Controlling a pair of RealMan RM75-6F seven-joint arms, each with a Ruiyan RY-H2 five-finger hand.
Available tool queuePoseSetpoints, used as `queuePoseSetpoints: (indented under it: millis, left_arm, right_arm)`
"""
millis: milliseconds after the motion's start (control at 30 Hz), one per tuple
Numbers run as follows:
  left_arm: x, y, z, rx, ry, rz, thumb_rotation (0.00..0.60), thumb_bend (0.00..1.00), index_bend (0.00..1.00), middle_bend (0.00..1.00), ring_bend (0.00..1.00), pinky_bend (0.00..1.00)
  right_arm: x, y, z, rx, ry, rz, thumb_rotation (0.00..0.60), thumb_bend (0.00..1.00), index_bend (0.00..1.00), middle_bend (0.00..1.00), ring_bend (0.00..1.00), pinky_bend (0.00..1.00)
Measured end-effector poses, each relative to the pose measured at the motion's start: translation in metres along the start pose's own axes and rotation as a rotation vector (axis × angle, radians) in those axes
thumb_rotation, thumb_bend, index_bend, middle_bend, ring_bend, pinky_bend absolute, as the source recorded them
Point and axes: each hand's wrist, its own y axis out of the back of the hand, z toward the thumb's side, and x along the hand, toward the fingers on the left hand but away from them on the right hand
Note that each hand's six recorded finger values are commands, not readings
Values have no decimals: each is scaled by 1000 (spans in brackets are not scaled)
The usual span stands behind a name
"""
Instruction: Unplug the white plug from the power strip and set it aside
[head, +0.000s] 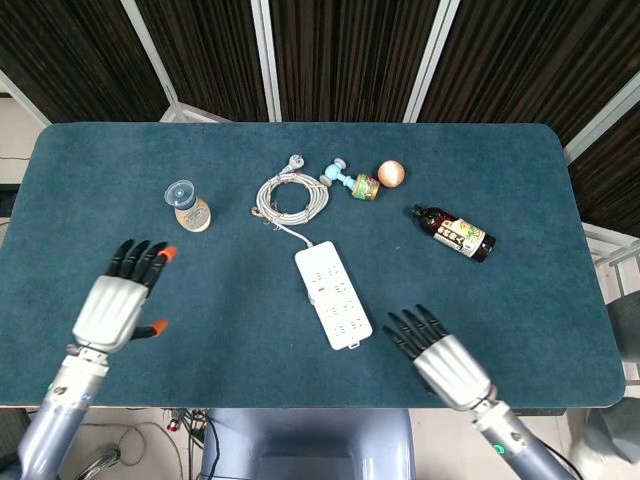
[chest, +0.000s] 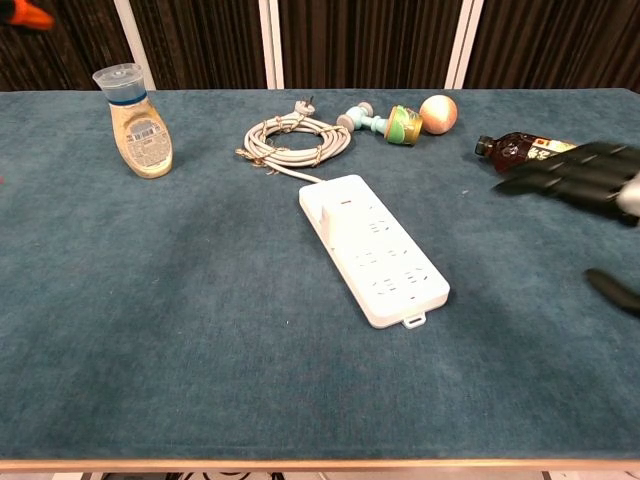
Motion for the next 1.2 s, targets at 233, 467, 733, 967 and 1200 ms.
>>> queuePoseSetpoints:
  millis: [233, 467, 733, 967, 1200]
  left_arm:
    - [36, -5, 42, 15, -94, -56, 600, 8, 50, 62, 14, 0]
    - [63, -18, 90, 1, -185, -115, 600, 9, 63, 71, 20, 0]
    - [83, -39, 134, 13, -253, -164, 600, 11, 79, 86, 23, 0]
    - [95, -50, 149, 23, -268, -189, 600, 20, 92, 100, 38, 0]
    - [105, -59, 164, 37, -293, -209, 600, 23, 134, 130, 40, 0]
  right_arm:
    - [-37, -23, 38, -5, 90, 62, 600, 667, 0, 0, 0, 0]
    - [-61, -46, 44, -3, 81, 118, 600, 667, 0, 0, 0, 0]
    - [-80, -64, 42, -10, 59, 158, 600, 668, 0, 0, 0, 0]
    - [-85, -73, 42, -7, 51, 178, 600, 668, 1, 1, 0, 0]
    - [-85, -81, 40, -12, 40, 198, 600, 668, 18, 20, 0, 1]
